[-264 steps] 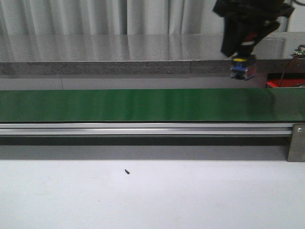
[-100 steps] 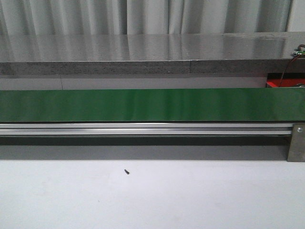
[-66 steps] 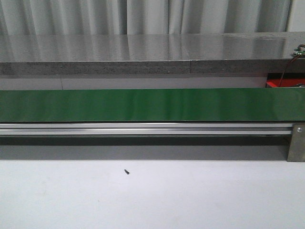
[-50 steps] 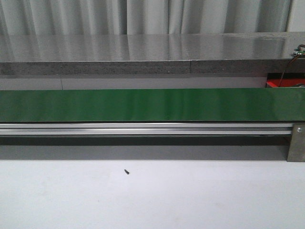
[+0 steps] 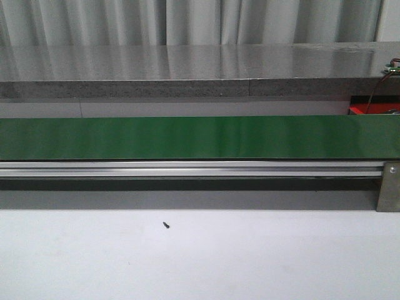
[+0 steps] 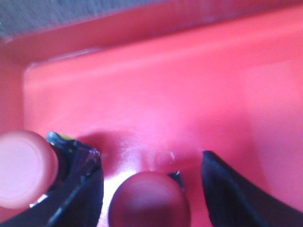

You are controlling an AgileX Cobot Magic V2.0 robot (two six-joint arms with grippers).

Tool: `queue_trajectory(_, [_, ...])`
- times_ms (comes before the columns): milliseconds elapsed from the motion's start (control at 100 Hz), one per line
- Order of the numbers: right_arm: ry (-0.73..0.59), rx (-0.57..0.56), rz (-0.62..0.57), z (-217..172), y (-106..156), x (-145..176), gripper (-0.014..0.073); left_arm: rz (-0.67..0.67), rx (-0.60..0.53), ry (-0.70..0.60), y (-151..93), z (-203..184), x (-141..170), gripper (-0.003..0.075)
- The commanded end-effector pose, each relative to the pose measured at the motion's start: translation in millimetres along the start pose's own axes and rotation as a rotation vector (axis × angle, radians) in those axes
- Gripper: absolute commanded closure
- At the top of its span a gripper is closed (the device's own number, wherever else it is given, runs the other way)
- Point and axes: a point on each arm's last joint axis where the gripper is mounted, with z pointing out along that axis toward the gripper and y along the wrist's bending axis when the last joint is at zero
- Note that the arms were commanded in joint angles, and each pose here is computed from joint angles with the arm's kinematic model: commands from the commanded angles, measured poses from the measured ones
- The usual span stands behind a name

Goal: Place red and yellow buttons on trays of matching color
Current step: 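Carry the red button into the red tray and open the right gripper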

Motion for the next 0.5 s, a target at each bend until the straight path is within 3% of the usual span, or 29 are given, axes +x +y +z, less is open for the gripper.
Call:
queue_trajectory(0, [-0.159, 0.012, -0.017, -44.9, 4.3, -35.5, 0.0135, -0.009, -0.015, -0.100, 0.3, -7.0, -13.7, 0.0740])
queue_trajectory(240, [-0.177, -0.005, -0.031, -71.5, 10.9, -45.4, 0.0135, -0.009, -0.015, -0.100, 0.3, -7.0, -13.7, 0.0740])
queue_trajectory(490, [-0.213, -0.045, -0.091, -129.7, 31.6, -56.8, 0.0135, -0.009, -0.015, -0.100, 0.3, -7.0, -13.7, 0.0740])
